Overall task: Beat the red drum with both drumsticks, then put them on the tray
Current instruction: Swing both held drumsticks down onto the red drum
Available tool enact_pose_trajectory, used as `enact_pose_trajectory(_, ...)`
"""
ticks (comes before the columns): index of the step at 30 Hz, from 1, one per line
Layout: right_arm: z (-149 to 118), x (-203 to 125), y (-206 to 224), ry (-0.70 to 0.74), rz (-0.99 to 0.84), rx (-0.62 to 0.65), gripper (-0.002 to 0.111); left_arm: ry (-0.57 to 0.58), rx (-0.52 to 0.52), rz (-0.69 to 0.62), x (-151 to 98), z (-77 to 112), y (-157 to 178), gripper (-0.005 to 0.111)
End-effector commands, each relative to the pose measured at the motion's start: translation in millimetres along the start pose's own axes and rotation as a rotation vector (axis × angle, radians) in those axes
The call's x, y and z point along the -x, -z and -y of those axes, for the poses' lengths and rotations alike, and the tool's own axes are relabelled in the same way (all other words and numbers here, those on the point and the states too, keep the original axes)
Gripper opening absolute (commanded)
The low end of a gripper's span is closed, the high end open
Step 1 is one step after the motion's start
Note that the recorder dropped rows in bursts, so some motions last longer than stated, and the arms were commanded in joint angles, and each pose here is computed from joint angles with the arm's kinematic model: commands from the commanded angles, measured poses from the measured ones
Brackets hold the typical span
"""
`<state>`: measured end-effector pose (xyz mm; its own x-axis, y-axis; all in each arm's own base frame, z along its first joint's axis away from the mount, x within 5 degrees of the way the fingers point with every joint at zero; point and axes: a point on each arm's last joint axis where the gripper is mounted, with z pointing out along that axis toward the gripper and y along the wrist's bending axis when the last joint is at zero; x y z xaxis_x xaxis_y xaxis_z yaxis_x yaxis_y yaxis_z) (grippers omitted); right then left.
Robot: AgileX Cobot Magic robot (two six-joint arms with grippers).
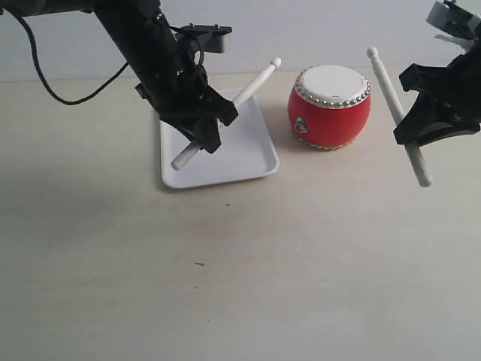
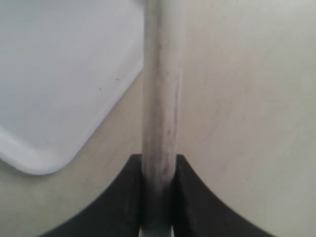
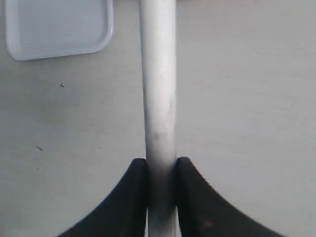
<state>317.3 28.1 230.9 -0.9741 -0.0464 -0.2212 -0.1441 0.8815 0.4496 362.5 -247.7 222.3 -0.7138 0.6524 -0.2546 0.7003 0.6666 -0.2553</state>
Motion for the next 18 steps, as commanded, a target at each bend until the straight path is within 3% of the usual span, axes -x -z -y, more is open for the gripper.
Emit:
enact_pose_trajectory(1,10.6,2.2,-19.6,-0.059,-0.040,0.032,0.000,-0.030,-0.006,-0.005,11.1,9.4,-3.2,0.000)
enact_pose_trajectory(9,8.3,0.5,-34.7,-0.085,-0.116,0.151,0.000,-0.089,0.054,-0.044,24.1,29.2,-29.5,0.000)
enact_pose_trajectory(18,-9.2,20.0,-8.3,-0.068,0.035,0.198,0.000,-0.074,0.072,0.053,42.2,34.3,-8.3,0.000)
